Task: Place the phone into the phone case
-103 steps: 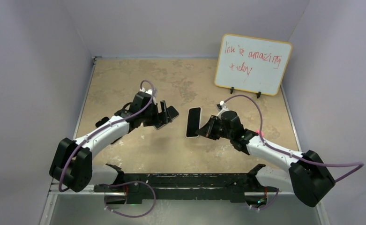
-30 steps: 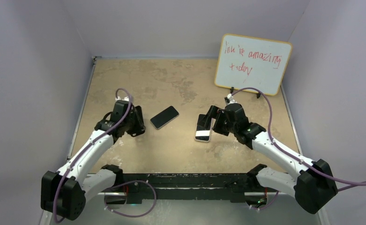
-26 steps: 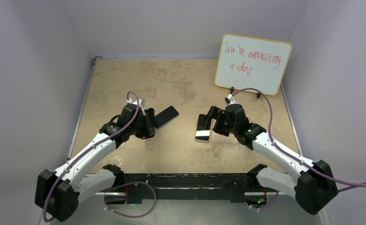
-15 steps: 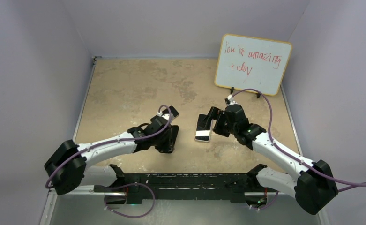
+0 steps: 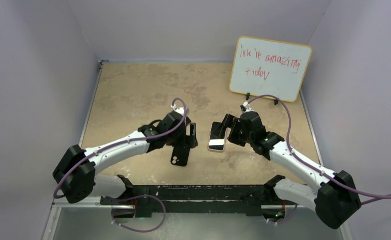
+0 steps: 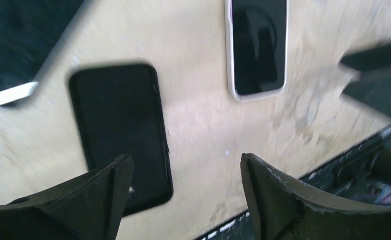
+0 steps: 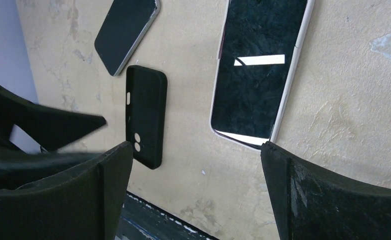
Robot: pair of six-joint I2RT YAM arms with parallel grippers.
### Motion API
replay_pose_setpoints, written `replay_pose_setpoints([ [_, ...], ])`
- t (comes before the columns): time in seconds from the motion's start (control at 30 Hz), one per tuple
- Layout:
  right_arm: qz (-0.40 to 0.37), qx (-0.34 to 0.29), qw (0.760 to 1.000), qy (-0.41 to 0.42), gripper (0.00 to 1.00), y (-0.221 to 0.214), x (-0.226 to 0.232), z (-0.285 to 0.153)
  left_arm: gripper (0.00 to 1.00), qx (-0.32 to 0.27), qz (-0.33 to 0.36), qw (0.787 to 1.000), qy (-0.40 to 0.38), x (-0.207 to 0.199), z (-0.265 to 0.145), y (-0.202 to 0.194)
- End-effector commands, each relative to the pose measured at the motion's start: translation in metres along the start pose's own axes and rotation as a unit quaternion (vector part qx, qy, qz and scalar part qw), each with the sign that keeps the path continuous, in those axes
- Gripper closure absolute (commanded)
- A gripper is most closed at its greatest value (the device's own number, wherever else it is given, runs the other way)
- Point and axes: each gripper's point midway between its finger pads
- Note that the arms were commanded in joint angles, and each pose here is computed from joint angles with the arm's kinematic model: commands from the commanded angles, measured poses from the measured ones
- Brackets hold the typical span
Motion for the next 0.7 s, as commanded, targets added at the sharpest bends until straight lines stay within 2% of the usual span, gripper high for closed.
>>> replay_pose_setpoints([
  [0.0,0.001,-0.005,1.000,0.003,0.03,0.002,0.000,-0.003,0.14,-0.043,0.033,0.998,0.013,0.012,-0.010,0.063],
  [0.2,-0.010,-0.011,1.000,0.010,0.03,0.004,0.002,-0.001,0.09,-0.046,0.092,0.991,0.081,0.028,-0.005,0.100],
  [0.43,-0.012,-0.008,1.000,0.016,0.04,0.000,0.002,-0.002,0.09,-0.009,0.147,0.987,0.066,0.014,0.019,0.122],
  [0.6,-0.019,-0.013,1.000,0.016,0.04,0.002,0.002,-0.007,0.09,0.061,0.187,0.978,0.063,0.015,0.043,0.113],
  [0.67,-0.021,-0.016,1.000,0.014,0.04,0.003,0.002,-0.009,0.09,0.057,0.202,0.975,0.067,0.016,0.046,0.119],
])
Point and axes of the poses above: each gripper's point midway between its finger pads, its own z axis out along the fingers, its own x axis along the line the jaws close on, y = z × x, and after that the axes turned 12 degrees about -z, right-handed
